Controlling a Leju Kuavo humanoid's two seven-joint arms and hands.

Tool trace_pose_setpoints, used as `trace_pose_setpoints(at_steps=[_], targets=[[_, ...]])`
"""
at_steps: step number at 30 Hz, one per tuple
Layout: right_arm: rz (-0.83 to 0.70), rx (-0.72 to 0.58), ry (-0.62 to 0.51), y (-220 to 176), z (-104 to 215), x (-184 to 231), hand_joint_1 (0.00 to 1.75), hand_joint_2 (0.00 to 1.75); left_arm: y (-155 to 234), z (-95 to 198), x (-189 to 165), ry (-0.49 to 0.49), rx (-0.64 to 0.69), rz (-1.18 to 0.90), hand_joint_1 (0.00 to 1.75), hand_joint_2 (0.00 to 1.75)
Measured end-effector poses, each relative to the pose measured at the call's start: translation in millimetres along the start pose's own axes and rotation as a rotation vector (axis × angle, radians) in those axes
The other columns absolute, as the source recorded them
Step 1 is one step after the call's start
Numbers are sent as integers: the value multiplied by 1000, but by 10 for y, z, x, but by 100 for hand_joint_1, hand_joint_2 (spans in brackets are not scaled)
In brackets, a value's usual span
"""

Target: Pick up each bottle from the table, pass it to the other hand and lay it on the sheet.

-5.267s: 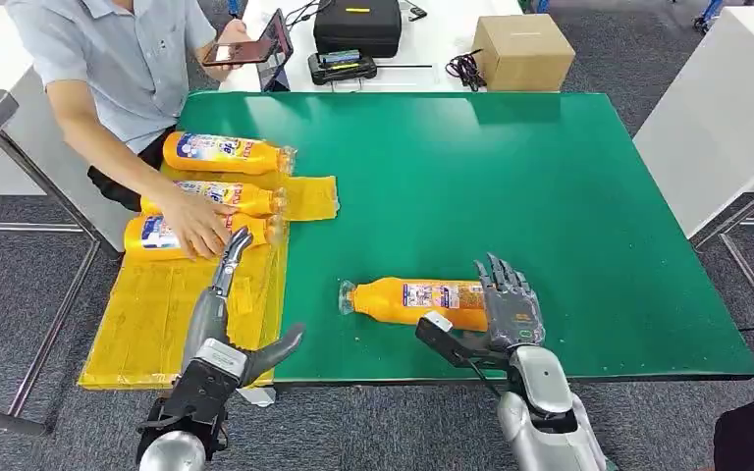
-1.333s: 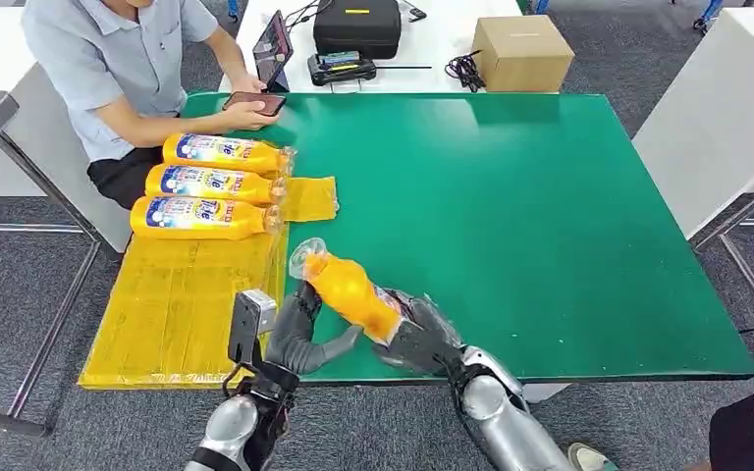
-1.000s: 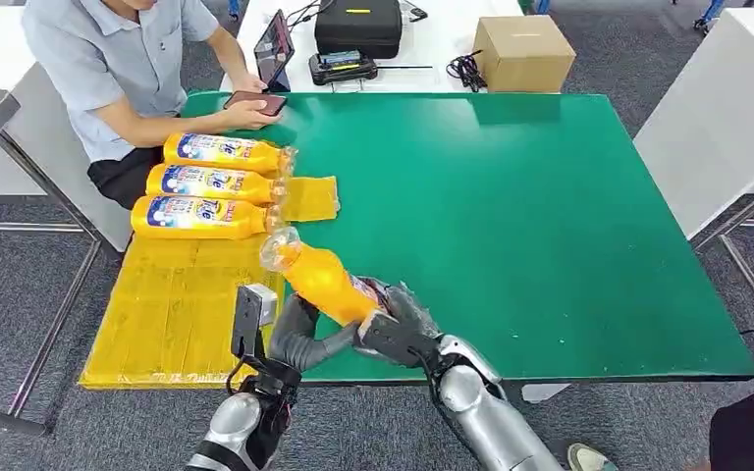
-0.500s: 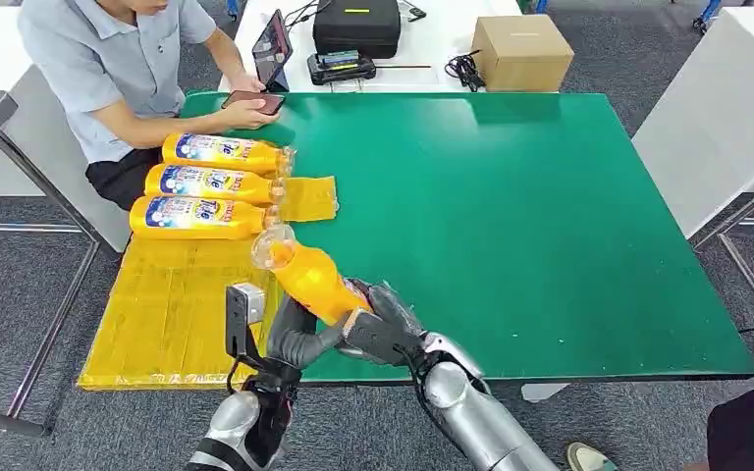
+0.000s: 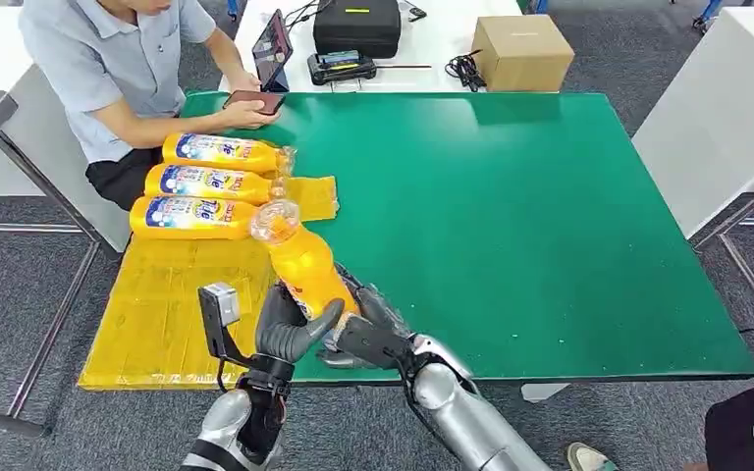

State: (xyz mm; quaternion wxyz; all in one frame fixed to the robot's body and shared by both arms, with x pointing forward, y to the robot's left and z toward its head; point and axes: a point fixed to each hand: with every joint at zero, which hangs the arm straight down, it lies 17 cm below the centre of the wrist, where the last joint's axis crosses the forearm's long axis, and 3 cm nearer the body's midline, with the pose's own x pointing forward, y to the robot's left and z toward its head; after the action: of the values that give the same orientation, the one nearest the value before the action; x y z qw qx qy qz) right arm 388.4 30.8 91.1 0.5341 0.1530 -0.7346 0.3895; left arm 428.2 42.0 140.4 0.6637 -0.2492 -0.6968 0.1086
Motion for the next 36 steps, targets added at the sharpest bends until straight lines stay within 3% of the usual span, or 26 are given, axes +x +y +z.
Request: trace_pose_setpoints(at_steps=[15,18,22,26,36], targets=[[-37,-22,49,134,64,-118,0,175,94,-24,486,-162,89,-127,175,175],[-55,-28,73,217,186,-222,0,175,60,-13,607,-233,76,-385,171,175],[-63,-26,86,273,279,-291,0,175,-46,23,783,-370,47,-888,175,175],[-66,-29,79,241,279,-287,0,175,47,-1,885,-423,68,-1193,175,175],[-63,-22,59,164,206,-252,0,175,449,-186,1244,-488,183,-1439,175,175]])
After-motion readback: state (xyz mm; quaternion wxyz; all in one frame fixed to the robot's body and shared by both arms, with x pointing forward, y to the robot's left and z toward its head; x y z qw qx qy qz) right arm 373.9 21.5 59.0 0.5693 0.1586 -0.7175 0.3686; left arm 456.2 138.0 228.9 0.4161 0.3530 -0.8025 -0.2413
